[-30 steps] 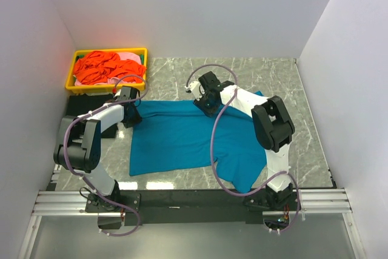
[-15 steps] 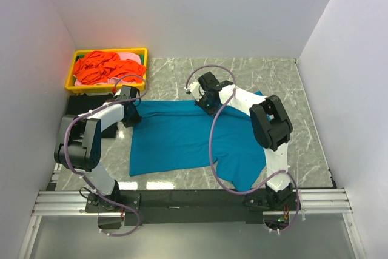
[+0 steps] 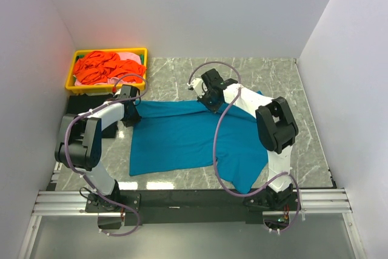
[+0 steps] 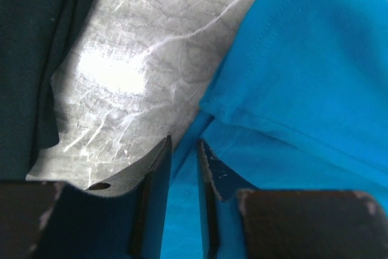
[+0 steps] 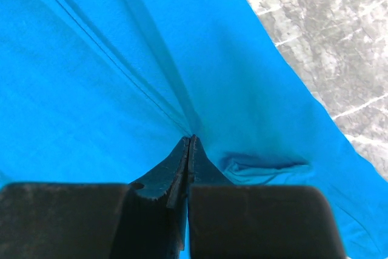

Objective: Fold and stack the t-shirts
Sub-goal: Fold the tshirt

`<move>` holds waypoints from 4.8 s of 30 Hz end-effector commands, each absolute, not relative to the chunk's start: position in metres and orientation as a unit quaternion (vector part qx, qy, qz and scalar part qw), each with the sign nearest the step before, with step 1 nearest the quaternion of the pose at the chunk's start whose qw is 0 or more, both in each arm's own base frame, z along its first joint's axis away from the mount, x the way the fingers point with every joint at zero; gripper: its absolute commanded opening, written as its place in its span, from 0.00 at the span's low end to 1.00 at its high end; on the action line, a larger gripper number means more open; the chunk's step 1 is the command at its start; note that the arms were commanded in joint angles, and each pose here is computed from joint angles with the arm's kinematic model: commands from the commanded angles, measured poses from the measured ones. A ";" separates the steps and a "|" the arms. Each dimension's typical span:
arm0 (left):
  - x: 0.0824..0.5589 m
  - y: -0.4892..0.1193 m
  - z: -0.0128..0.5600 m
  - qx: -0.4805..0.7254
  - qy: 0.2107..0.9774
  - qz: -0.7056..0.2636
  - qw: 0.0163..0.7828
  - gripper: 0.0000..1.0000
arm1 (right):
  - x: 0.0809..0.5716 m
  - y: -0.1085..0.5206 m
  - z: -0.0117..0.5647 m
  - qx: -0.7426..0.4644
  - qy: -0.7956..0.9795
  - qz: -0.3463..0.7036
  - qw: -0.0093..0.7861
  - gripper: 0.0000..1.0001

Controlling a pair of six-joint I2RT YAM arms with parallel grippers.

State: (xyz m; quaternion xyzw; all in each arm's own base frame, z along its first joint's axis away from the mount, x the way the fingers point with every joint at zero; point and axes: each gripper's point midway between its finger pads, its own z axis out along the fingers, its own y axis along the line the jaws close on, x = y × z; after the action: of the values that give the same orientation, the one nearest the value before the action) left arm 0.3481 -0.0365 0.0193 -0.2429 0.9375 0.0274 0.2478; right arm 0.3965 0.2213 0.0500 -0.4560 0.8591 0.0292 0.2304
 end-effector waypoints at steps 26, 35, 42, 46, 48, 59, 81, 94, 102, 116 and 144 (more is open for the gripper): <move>0.385 -0.055 0.067 -0.285 0.900 -0.093 0.315 0.55 | 0.400 0.214 0.054 -0.453 0.856 0.033 0.249 0.00; 0.402 -0.063 0.052 -0.293 0.902 -0.106 0.299 0.42 | 0.401 0.214 0.052 -0.453 0.856 0.033 0.248 0.00; 0.398 -0.056 0.041 -0.315 0.901 -0.084 0.286 0.30 | 0.402 0.213 0.055 -0.452 0.856 0.032 0.250 0.00; 0.392 -0.050 0.048 -0.331 0.892 -0.077 0.300 0.13 | 0.405 0.214 0.058 -0.451 0.855 0.030 0.254 0.00; 0.391 -0.049 0.052 -0.334 0.888 -0.079 0.305 0.06 | 0.405 0.214 0.058 -0.451 0.855 0.030 0.255 0.00; 0.371 -0.045 0.044 -0.354 0.887 -0.066 0.288 0.06 | 0.405 0.212 0.059 -0.449 0.857 0.027 0.253 0.02; 0.399 -0.052 0.119 -0.288 0.874 -0.048 0.389 0.61 | 0.468 0.085 0.140 -0.054 0.901 0.125 0.411 0.46; 0.434 -0.076 0.076 -0.212 0.906 -0.042 0.363 0.58 | 0.489 -0.005 0.101 0.207 0.868 0.237 0.385 0.46; 0.433 -0.070 0.060 -0.214 0.911 -0.026 0.352 0.55 | 0.507 -0.015 0.074 0.259 0.854 0.266 0.364 0.46; 0.435 -0.060 0.042 -0.215 0.916 -0.007 0.339 0.51 | 0.521 -0.017 0.052 0.302 0.837 0.301 0.343 0.45; 0.406 -0.043 0.005 -0.254 0.933 0.031 0.251 0.44 | 0.504 -0.068 0.058 0.402 0.785 0.283 0.377 0.04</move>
State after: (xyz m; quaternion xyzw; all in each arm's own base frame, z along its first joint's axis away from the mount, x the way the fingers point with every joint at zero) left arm 0.4310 -0.0506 0.0245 -0.2452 0.9201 0.0060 0.3053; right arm 0.4901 -0.0480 0.0244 0.4073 0.8043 0.2931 0.3183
